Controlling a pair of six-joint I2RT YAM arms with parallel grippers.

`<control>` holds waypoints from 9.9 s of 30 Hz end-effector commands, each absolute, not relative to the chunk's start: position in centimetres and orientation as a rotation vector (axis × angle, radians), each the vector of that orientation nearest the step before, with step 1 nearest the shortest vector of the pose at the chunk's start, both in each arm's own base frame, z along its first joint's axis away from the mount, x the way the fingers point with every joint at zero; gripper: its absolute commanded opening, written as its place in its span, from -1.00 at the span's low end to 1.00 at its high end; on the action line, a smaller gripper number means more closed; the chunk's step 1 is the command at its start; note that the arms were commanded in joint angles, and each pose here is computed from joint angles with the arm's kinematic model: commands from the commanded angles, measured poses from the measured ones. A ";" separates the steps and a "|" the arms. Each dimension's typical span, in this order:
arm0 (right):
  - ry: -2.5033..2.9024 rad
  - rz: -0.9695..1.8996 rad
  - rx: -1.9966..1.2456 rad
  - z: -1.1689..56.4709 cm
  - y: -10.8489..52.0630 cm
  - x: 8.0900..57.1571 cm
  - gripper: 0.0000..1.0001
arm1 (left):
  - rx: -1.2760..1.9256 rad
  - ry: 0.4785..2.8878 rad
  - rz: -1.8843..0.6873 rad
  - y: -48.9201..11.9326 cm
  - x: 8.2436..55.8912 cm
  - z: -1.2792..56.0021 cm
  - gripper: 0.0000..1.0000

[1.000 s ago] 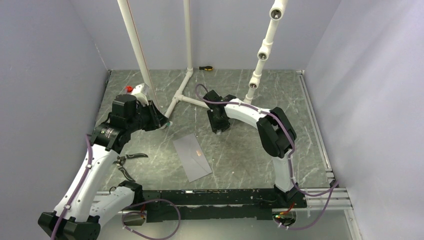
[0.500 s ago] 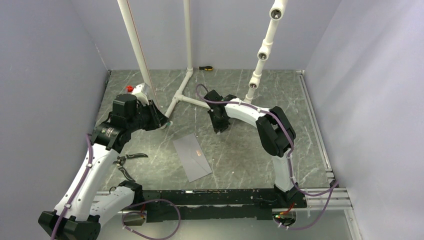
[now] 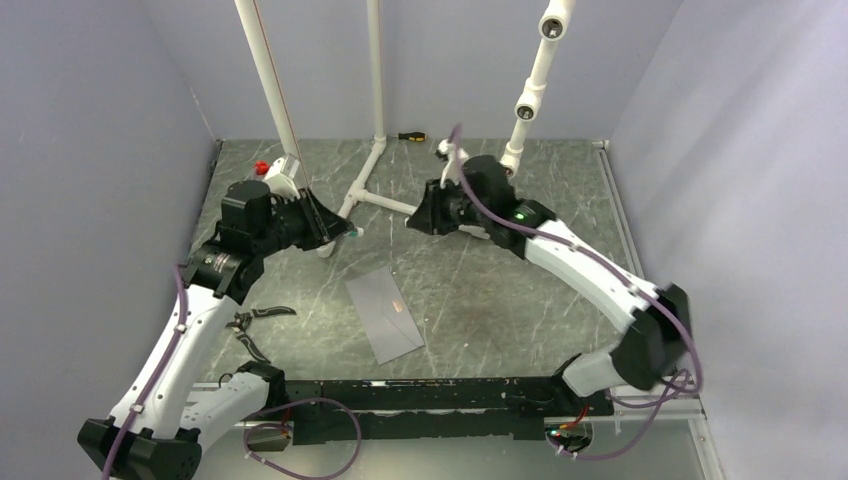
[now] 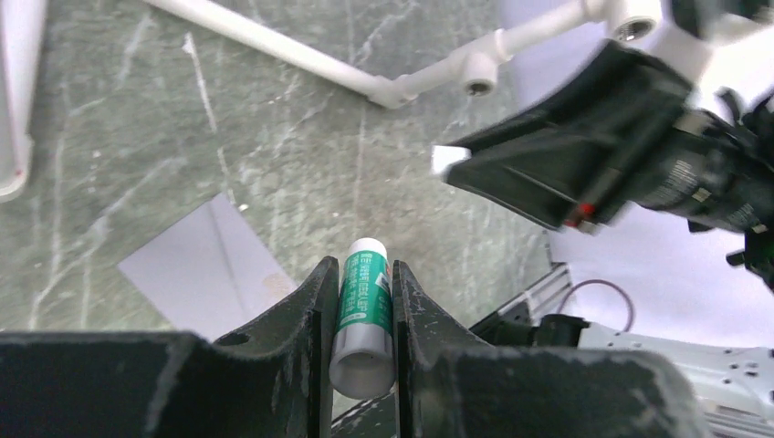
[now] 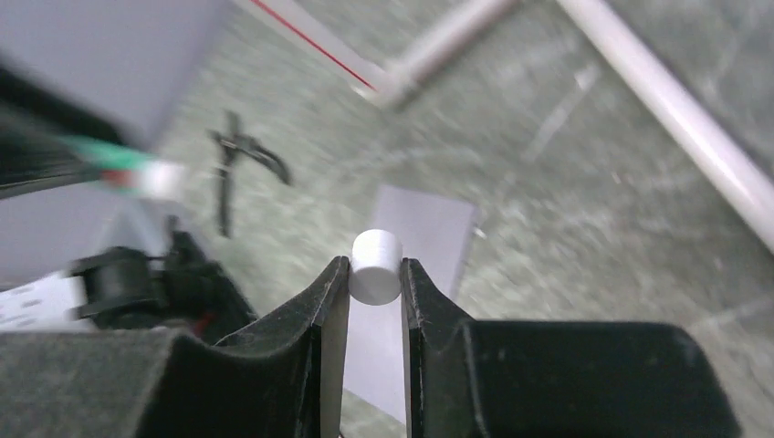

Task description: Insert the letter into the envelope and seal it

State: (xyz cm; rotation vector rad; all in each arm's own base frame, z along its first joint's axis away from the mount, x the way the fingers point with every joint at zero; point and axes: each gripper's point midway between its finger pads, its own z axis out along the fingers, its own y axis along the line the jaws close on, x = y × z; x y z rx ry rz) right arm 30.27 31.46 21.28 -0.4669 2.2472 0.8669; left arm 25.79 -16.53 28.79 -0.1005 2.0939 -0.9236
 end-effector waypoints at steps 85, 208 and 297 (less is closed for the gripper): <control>1.208 1.959 -0.870 46.4 35.9 18.2 -1.00 | 0.421 1.446 -1.543 -22.1 19.5 46.3 -0.95; 1.743 1.944 -0.630 39.7 40.0 17.5 -1.00 | 0.796 1.457 -1.372 -23.3 20.8 42.9 -0.95; 2.027 0.790 -0.050 31.5 24.7 29.5 0.79 | 0.326 2.235 -0.195 -16.8 33.7 20.4 0.85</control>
